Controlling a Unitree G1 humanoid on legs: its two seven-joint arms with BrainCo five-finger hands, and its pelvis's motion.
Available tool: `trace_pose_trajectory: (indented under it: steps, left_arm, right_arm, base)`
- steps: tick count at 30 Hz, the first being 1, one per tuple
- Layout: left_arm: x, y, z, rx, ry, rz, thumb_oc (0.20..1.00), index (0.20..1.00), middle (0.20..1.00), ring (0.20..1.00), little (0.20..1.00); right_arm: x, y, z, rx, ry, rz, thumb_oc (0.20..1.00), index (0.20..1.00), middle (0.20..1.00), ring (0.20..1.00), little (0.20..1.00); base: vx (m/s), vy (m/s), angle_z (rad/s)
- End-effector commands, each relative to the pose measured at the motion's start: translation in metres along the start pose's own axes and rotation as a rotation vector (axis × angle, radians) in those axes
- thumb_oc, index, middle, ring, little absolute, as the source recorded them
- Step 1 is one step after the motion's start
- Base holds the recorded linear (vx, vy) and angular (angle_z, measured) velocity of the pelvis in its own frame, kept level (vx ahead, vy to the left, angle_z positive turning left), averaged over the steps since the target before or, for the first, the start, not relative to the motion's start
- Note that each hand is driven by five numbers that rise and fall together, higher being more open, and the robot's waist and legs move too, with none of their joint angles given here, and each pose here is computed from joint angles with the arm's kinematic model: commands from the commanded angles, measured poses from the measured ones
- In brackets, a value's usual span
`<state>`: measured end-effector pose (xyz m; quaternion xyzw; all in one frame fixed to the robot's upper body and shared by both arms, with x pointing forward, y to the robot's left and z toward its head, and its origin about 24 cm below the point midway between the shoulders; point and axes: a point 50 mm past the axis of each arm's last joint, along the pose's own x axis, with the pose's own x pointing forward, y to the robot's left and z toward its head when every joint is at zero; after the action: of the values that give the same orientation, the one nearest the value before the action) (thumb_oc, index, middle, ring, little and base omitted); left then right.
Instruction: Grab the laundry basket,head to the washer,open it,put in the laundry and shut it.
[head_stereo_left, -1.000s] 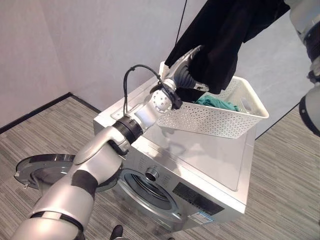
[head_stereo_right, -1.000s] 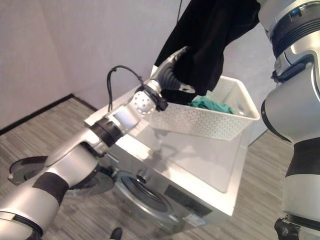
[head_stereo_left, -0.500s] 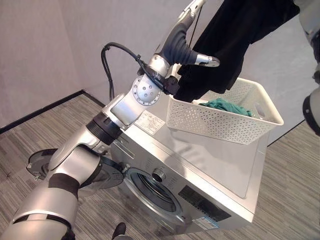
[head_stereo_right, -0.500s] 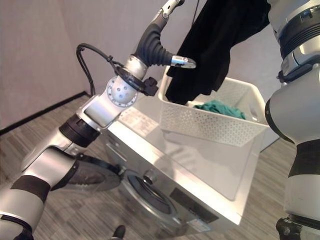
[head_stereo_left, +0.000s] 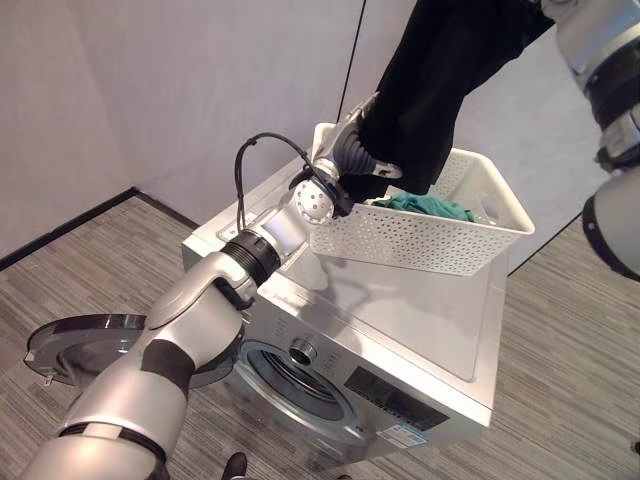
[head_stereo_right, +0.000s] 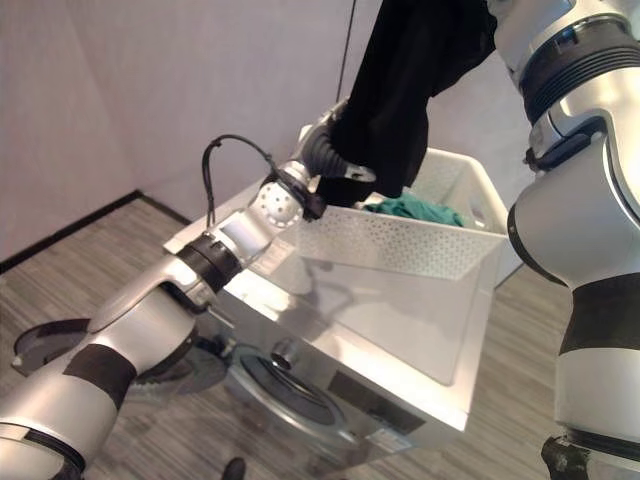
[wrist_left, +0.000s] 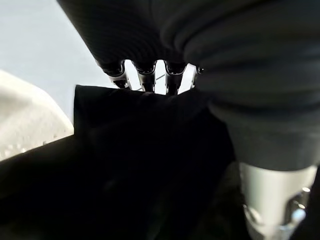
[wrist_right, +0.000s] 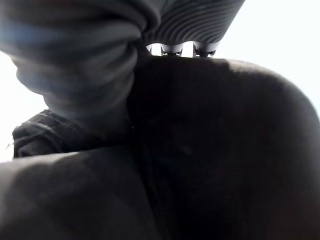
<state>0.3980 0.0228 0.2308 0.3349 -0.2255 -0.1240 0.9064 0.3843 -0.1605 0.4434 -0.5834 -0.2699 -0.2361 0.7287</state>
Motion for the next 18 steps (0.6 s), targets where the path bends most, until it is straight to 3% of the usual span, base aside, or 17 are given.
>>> trace_pose_trajectory:
  steps: [1,10,14,18]
  left_arm:
    - [0.024,0.048,0.052,0.041,-0.129,0.143,1.000,1.000,1.000,1.000,1.000]
    - [0.026,0.061,0.056,0.084,-0.137,0.191,1.000,1.000,1.000,1.000,1.000]
    - [0.028,0.050,0.060,0.059,-0.131,0.160,1.000,1.000,1.000,1.000,1.000]
    - [0.028,0.025,0.067,-0.124,-0.141,0.089,1.000,1.000,1.000,1.000,1.000]
  right_arm:
    - [0.013,-0.067,0.003,0.000,0.018,-0.165,0.200,0.200,0.200,0.200,0.200]
    - [0.012,-0.055,0.021,0.051,-0.040,-0.129,0.200,0.200,0.200,0.200,0.200]
    - [0.011,-0.047,0.034,0.107,-0.074,-0.110,0.200,0.200,0.200,0.200,0.200]
    - [0.006,-0.038,0.070,0.223,-0.180,-0.093,0.200,0.200,0.200,0.200,0.200]
  base:
    - [0.01,-0.005,-0.15]
    - [0.01,-0.002,-0.14]
    - [0.01,-0.004,-0.09]
    - [0.03,-0.004,-0.13]
